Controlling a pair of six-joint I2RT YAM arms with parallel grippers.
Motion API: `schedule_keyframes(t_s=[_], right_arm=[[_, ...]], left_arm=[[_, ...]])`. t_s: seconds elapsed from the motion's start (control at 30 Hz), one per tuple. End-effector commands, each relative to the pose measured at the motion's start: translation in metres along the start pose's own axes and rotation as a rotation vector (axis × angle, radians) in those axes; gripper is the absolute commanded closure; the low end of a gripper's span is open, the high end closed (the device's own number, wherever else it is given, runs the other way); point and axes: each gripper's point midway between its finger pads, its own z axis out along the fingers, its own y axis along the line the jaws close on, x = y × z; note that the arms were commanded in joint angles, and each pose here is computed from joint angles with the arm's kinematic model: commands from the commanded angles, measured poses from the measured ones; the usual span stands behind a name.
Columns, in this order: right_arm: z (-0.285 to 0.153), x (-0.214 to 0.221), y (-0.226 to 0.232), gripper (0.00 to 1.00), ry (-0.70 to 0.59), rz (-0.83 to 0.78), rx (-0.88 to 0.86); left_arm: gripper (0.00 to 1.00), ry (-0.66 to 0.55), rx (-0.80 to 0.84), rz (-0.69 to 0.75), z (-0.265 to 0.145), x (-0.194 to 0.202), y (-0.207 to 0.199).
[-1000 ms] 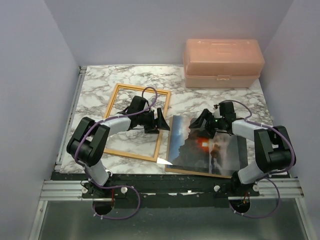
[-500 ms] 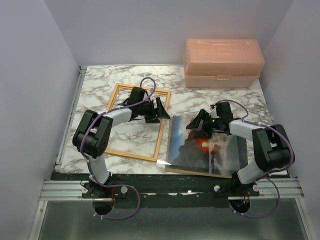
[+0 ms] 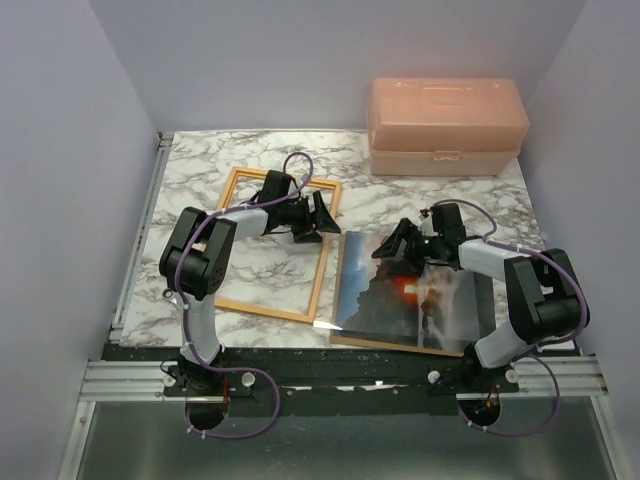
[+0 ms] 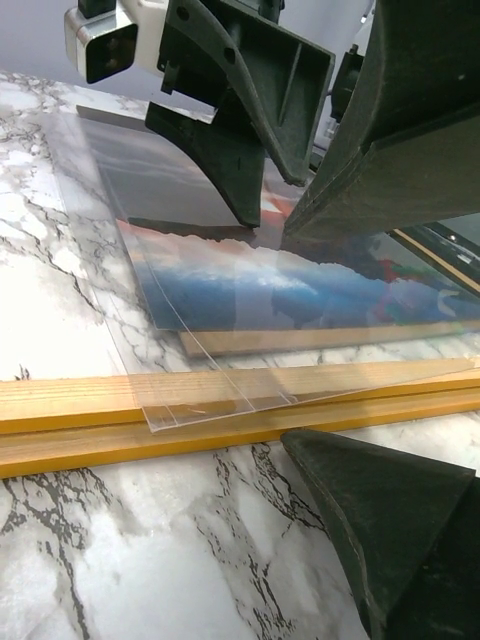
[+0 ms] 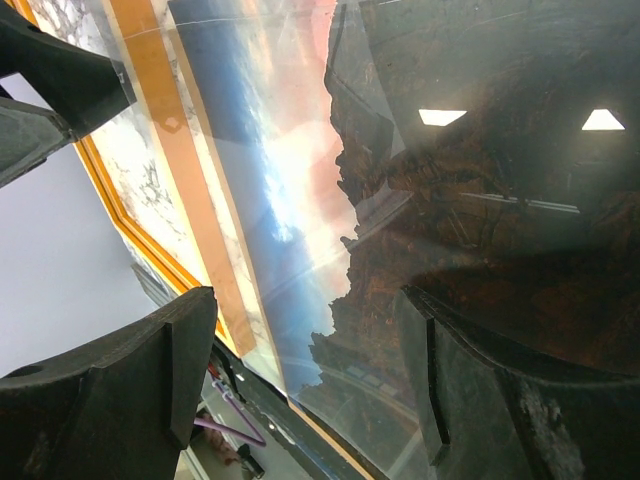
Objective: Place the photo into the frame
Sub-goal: Pick up the photo frame item at the center of the board.
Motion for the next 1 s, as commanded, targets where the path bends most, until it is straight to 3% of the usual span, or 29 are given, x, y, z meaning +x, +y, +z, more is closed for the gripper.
schedule_keyframes(t_s=[0.0,0.57,0.97], right_arm=[[0.003,0.046,-0.056,0.20,0.133,0.067,0.201],[0.003,0.047,-0.053,0.21,0.141,0.059,0.181],[0.000,0.044,-0.042,0.20,0.138,0.049,0.150]], left_arm=[[0.25,-0.018,0.089,0.040,-0.005,-0.009,-0.020],[0.29,-0.034,0.232,0.077,-0.021,0.000,-0.050],[0.36,0.027,0.205,0.021,-0.001,0.016,-0.026]])
